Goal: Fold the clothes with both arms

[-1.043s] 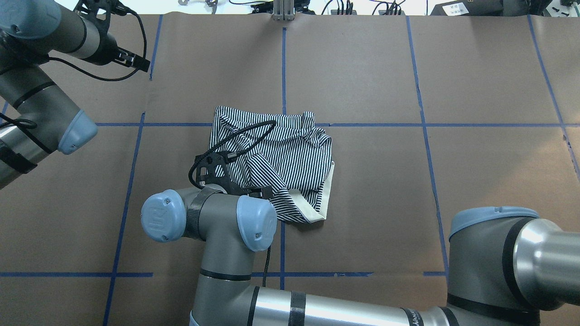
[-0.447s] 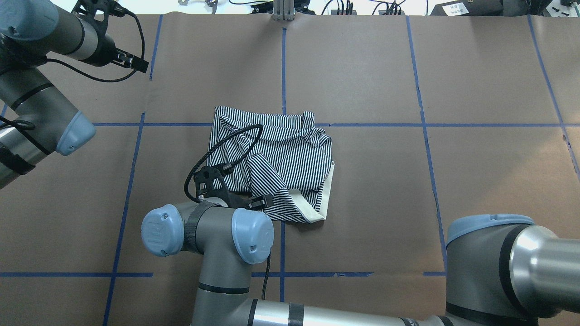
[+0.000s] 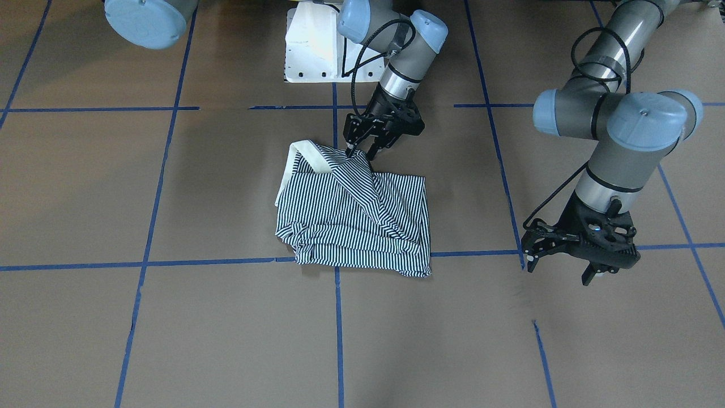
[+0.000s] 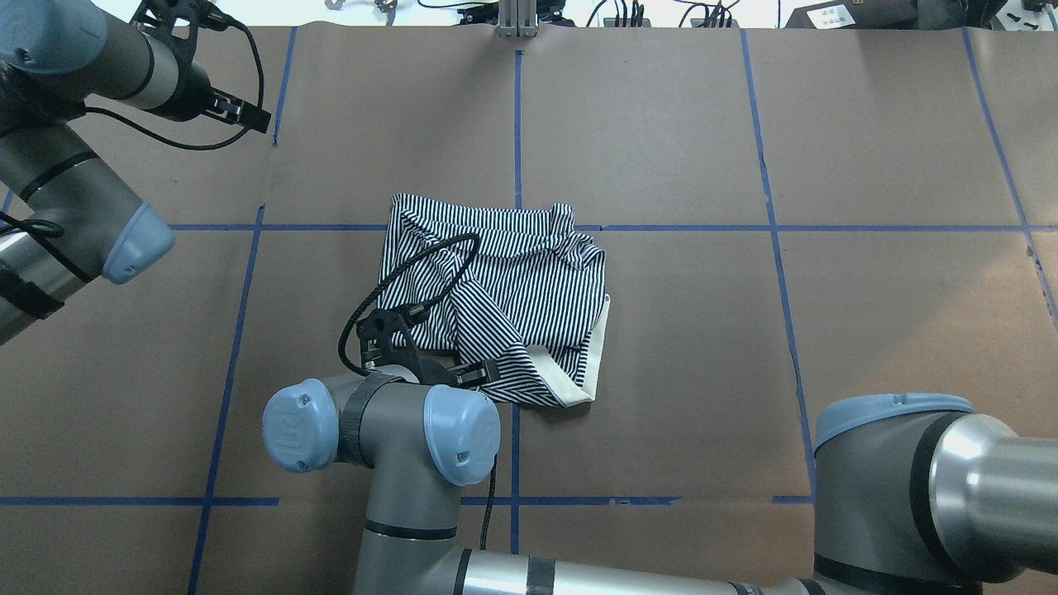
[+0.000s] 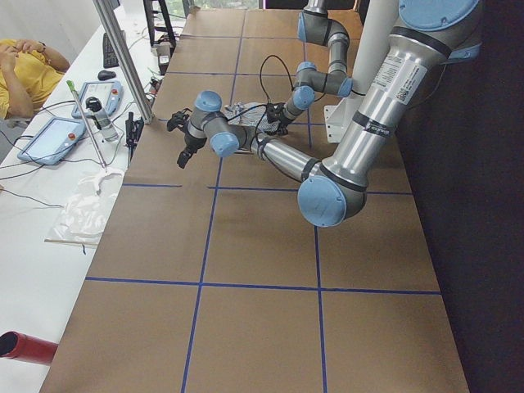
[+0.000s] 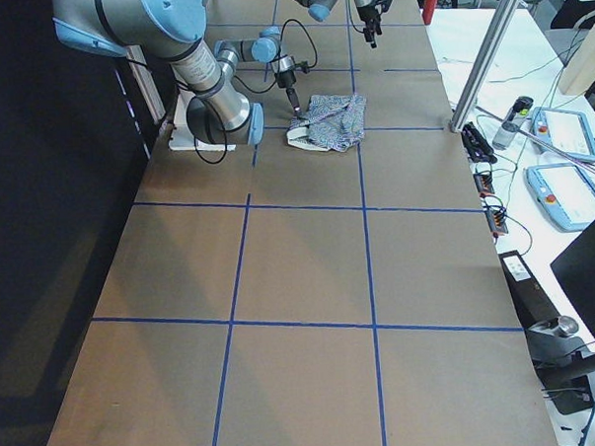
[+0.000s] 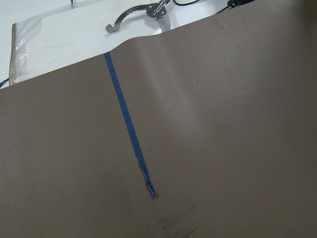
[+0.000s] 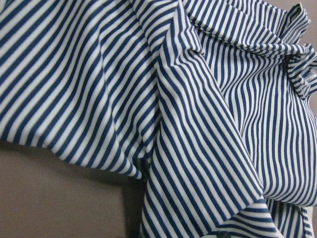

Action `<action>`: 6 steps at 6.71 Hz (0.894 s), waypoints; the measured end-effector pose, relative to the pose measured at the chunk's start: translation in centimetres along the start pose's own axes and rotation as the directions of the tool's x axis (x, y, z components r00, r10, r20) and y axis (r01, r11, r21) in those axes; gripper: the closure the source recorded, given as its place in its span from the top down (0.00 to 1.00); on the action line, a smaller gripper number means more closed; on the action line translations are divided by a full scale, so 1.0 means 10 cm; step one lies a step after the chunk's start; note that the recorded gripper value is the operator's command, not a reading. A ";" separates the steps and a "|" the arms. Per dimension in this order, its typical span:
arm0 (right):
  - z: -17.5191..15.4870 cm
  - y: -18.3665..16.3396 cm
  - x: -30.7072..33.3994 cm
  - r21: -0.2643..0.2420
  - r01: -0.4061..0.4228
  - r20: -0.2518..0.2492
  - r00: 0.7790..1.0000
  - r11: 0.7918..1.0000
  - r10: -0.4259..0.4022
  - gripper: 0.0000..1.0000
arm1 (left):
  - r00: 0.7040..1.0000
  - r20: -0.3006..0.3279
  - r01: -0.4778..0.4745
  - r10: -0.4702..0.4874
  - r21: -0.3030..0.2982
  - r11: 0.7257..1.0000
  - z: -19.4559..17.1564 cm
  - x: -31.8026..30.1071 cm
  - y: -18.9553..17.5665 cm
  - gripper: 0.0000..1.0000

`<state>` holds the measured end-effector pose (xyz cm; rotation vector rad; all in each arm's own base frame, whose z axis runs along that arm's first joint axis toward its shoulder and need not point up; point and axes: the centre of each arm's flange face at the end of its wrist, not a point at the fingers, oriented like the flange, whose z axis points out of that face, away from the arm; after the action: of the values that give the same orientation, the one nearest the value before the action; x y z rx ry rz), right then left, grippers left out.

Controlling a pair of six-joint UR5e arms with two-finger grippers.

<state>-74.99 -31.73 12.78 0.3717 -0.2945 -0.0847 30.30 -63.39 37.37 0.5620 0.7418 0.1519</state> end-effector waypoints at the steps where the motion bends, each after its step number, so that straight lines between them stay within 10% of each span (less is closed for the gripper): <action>1: 0.01 0.00 0.00 0.000 0.009 -0.003 1.000 1.000 -0.009 0.16 | 1.000 0.000 0.000 0.000 0.000 1.000 0.00 0.00 0.00 1.00; 2: 0.03 0.00 0.00 -0.001 0.014 -0.005 1.000 1.000 -0.014 0.00 | 1.000 0.000 0.000 0.000 0.000 1.000 0.00 0.00 0.00 1.00; 6: 0.03 -0.18 0.12 0.008 -0.007 -0.015 1.000 1.000 0.007 0.00 | 1.000 -0.004 0.001 -0.001 0.006 1.000 -0.02 0.02 -0.02 1.00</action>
<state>-74.01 -33.67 12.72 0.3787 -0.2814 -0.0736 30.28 -63.35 37.03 0.5671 0.7465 0.1500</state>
